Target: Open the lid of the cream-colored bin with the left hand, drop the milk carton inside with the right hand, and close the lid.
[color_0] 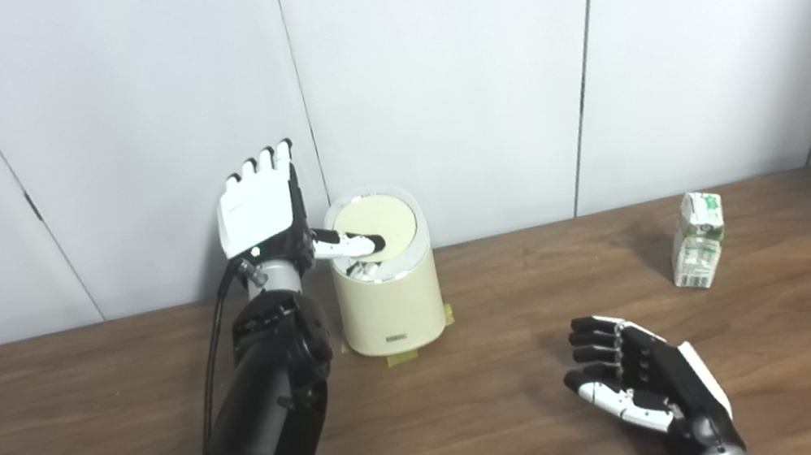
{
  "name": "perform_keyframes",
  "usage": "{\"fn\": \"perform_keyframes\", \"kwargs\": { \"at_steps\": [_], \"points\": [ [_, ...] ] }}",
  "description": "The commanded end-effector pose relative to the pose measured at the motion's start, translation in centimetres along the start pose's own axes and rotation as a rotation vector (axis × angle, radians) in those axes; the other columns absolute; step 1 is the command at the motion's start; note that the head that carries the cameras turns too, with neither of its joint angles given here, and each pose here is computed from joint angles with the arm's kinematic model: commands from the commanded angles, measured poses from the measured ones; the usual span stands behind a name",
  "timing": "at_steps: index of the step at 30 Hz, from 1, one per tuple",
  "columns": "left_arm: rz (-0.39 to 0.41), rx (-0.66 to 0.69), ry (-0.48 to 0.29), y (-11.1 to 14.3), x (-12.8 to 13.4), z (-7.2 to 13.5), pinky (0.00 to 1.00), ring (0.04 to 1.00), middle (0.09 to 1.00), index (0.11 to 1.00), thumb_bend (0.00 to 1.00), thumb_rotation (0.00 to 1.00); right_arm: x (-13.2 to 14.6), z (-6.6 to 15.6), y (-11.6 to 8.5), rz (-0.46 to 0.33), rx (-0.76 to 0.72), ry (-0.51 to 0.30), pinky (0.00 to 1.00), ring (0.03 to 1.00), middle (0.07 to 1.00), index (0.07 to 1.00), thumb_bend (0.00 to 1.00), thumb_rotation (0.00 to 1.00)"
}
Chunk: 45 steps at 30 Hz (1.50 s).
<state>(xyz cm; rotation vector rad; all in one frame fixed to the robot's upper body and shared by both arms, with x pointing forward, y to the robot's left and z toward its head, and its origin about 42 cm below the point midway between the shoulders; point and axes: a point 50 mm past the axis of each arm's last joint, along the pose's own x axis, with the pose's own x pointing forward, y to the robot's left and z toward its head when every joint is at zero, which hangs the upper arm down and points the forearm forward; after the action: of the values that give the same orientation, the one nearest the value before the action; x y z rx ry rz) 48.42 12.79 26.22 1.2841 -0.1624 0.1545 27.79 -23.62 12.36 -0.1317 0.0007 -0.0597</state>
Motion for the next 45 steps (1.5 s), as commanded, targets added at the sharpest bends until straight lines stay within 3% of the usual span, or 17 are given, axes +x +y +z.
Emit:
{"fn": "perform_keyframes", "kwargs": {
  "at_steps": [1, 13, 17, 18, 20, 21, 22, 26, 30, 38, 41, 45],
  "points": [
    [0.023, 0.018, -0.008, 0.8, 0.7, 0.1, 1.0, 1.0, 1.0, 1.0, 1.0, 0.19, 0.0, 0.6, 0.5, 0.03, 0.001, -0.014, 0.64, 0.704, 0.719, 0.702, 0.3, 0.13],
    [-0.039, 0.105, -0.061, 0.0, 0.6, 0.3, 1.0, 1.0, 1.0, 1.0, 1.0, 0.29, -0.2, 0.8, 0.6, 0.035, -0.008, -0.013, 0.64, 0.7, 0.716, 0.701, 0.3, 0.14],
    [-0.023, 0.072, -0.046, 0.0, 0.5, 0.2, 1.0, 1.0, 1.0, 1.0, 0.97, 0.32, -0.1, 0.8, 0.6, 0.036, -0.02, -0.016, 0.63, 0.698, 0.717, 0.702, 0.3, 0.14],
    [-0.018, 0.052, -0.038, 0.0, 0.5, 0.2, 1.0, 1.0, 1.0, 1.0, 0.88, 0.38, 0.0, 0.8, 0.6, 0.036, -0.019, -0.014, 0.63, 0.698, 0.718, 0.703, 0.3, 0.14],
    [-0.055, -0.045, -0.018, 0.2, 0.5, 0.3, 1.0, 1.0, 1.0, 1.0, 0.7, 0.83, 0.1, 0.7, 0.6, 0.033, -0.021, -0.009, 0.63, 0.698, 0.718, 0.701, 0.3, 0.15],
    [-0.081, -0.1, -0.009, 0.4, 0.5, 0.4, 1.0, 1.0, 1.0, 1.0, 0.71, 0.93, 0.2, 0.6, 0.6, 0.032, -0.024, -0.007, 0.63, 0.697, 0.718, 0.701, 0.3, 0.16],
    [-0.107, -0.152, -0.003, 0.6, 0.4, 0.5, 1.0, 1.0, 1.0, 1.0, 0.74, 0.97, 0.2, 0.6, 0.6, 0.031, -0.025, -0.006, 0.63, 0.697, 0.718, 0.7, 0.3, 0.16],
    [-0.147, -0.345, 0.009, 1.6, 0.3, 0.5, 1.0, 1.0, 1.0, 1.0, 0.8, 1.0, 0.3, 0.4, 0.6, 0.033, -0.015, -0.006, 0.63, 0.701, 0.719, 0.703, 0.3, 0.17],
    [-0.106, -0.393, -0.013, 2.7, -0.8, 0.4, 1.0, 1.0, 1.0, 1.0, 0.8, 1.0, 0.4, 0.3, 0.7, 0.033, -0.026, -0.001, 0.65, 0.71, 0.721, 0.705, 0.29, 0.15],
    [0.092, -0.527, -0.087, 3.9, -6.2, -0.8, 1.0, 1.0, 1.0, 1.0, 0.69, 1.0, 0.6, 0.1, 0.6, 0.035, -0.052, -0.005, 0.64, 0.706, 0.722, 0.706, 0.31, 0.17],
    [0.124, -0.553, -0.075, 3.8, -8.2, -1.9, 1.0, 1.0, 1.0, 1.0, 0.61, 1.0, 0.7, 0.1, 0.5, 0.029, -0.053, -0.006, 0.63, 0.697, 0.72, 0.703, 0.31, 0.16],
    [0.134, -0.588, -0.062, 3.7, -10.6, -3.4, 1.0, 1.0, 1.0, 1.0, 0.58, 1.0, 0.7, 0.1, 0.3, 0.032, -0.038, -0.007, 0.63, 0.695, 0.722, 0.707, 0.3, 0.14]
  ]
}}
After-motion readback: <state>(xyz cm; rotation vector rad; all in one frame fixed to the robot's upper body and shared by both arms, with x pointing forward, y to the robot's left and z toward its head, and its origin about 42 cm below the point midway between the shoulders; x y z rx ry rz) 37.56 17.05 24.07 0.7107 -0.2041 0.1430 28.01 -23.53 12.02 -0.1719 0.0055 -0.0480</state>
